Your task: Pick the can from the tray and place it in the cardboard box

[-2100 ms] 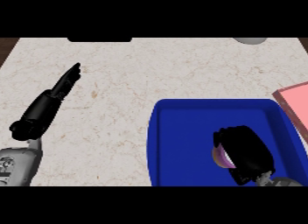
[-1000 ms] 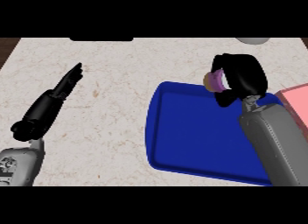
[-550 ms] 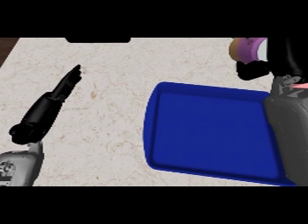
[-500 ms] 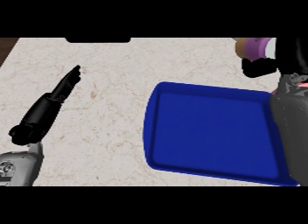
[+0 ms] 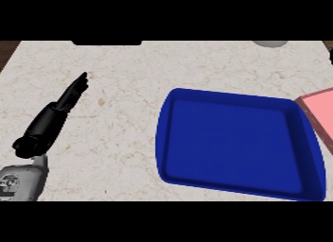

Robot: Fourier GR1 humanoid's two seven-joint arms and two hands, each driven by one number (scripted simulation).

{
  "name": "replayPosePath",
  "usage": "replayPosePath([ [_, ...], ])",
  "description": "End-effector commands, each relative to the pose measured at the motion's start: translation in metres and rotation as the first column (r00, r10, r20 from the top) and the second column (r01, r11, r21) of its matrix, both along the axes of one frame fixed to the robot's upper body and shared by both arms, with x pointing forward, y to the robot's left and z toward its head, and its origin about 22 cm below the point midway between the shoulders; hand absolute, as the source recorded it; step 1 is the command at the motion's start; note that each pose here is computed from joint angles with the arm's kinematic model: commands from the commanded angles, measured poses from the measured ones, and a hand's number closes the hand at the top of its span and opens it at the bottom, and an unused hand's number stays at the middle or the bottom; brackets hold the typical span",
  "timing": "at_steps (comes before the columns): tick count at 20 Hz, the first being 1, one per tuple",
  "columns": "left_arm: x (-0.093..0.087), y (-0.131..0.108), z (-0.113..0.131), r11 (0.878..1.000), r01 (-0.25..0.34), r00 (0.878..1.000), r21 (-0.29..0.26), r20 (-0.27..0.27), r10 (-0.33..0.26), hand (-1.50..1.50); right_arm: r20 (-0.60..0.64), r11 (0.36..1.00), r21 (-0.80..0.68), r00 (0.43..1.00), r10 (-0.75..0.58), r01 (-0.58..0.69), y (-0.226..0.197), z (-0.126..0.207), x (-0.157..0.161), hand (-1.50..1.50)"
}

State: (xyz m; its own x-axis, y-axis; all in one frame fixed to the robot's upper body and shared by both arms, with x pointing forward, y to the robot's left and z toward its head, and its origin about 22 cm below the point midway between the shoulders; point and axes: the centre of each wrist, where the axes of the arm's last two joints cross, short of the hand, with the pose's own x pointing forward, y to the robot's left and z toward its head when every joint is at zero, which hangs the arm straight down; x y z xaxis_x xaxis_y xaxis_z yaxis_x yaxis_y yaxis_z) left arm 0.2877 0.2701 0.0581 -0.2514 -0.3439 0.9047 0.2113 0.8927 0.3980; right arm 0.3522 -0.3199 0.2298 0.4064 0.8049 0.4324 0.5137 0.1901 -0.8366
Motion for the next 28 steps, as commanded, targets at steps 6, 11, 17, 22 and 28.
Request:
replayPosePath([
  [6,0.009,-0.002,0.017,1.000,0.017,1.000,-0.023,0.005,-0.017,0.00,-0.285,0.996,0.009,0.955,-0.085,0.091,-0.100,-0.005,-0.006,1.50],
  [11,-0.005,-0.007,0.003,1.000,0.017,1.000,0.009,0.013,-0.018,0.00,-0.467,0.991,0.113,0.884,-0.016,0.078,-0.143,-0.025,-0.020,1.50],
  [17,0.013,-0.001,0.016,1.000,0.011,1.000,0.007,0.008,-0.011,0.00,-0.626,0.984,0.148,0.780,0.013,0.102,-0.194,-0.041,-0.038,1.50],
  [22,-0.003,0.001,0.006,1.000,0.000,1.000,-0.017,-0.001,0.000,0.00,-0.622,0.960,0.272,0.749,0.230,-0.069,-0.183,-0.060,-0.041,-1.50],
  [28,0.001,-0.003,0.015,1.000,-0.002,1.000,-0.006,0.002,0.002,0.00,-0.214,0.913,0.340,0.927,0.310,-0.227,-0.192,-0.050,-0.041,-1.50],
])
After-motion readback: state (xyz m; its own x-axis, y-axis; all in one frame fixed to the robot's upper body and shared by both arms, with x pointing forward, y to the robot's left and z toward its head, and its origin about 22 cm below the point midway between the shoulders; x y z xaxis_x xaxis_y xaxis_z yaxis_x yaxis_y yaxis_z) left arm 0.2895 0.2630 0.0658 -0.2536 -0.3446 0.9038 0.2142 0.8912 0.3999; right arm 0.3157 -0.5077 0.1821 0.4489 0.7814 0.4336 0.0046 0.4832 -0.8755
